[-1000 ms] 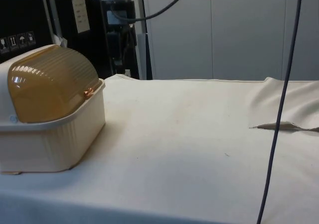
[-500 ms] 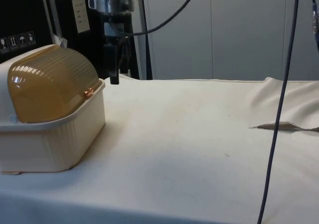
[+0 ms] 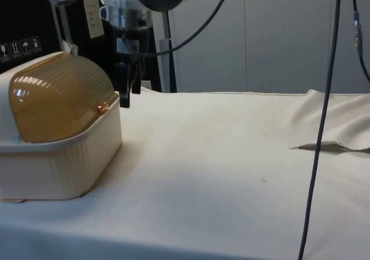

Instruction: Open the lid, then close it.

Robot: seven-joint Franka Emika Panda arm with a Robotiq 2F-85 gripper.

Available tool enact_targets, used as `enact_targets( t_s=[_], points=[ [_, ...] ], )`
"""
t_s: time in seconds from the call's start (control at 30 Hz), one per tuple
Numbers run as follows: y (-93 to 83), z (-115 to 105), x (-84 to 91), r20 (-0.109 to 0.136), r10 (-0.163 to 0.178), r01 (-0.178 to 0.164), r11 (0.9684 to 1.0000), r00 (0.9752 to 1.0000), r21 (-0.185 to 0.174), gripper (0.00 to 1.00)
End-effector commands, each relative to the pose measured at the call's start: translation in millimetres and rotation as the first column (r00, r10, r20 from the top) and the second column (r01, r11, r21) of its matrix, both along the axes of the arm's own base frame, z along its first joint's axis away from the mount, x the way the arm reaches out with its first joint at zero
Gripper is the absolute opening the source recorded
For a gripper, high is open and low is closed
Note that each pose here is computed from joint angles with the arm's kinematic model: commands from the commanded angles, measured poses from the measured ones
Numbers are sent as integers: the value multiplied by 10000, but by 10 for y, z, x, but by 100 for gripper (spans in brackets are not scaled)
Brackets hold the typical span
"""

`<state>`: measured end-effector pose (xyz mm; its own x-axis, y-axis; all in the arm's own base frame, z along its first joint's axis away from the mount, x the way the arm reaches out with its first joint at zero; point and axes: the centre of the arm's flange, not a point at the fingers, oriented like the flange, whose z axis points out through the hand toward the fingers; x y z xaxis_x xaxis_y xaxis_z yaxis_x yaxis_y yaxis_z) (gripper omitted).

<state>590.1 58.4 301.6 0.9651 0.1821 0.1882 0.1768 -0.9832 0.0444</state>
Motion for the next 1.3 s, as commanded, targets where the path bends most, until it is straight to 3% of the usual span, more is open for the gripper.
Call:
enact_targets(
  t_s=[0.0, 0.17, 0.2, 0.5, 0.53, 0.57, 0.63, 0.67, 0.77, 0.83, 0.87, 0.93, 1.03, 1.17, 1.27],
  points=[
    [11, -12, 24, 100, 22, -23, 9999, 9999, 102, 100],
    [16, -105, 90, 230, -7, 4, 9999, 9997, 135, 100],
    [3, -103, 79, 196, -21, 21, 10000, 9998, -6, 100],
    [29, -149, 228, 424, -122, 106, 9992, 9990, 378, 100],
    [3, -151, 222, 338, -164, 158, 9997, 9993, 184, 99],
    [28, -145, 235, 443, -123, 105, 9991, 9989, 415, 99],
    [25, -146, 242, 461, -122, 100, 9988, 9989, 477, 91],
    [23, -148, 249, 480, -123, 98, 9985, 9988, 535, 81],
    [15, -149, 256, 500, -143, 114, 9983, 9986, 575, 64],
    [-7, -151, 250, 414, -179, 161, 9989, 9990, 435, 55],
    [14, -150, 260, 509, -145, 115, 9982, 9986, 594, 55],
    [20, -149, 263, 529, -139, 107, 9981, 9985, 608, 38],
    [13, -153, 265, 539, -148, 115, 9981, 9984, 611, 23],
    [-2, -148, 260, 472, -185, 162, 9987, 9987, 475, 5],
    [60, -97, 257, 511, -160, 127, 9979, 9986, 640, 0]
  ],
)
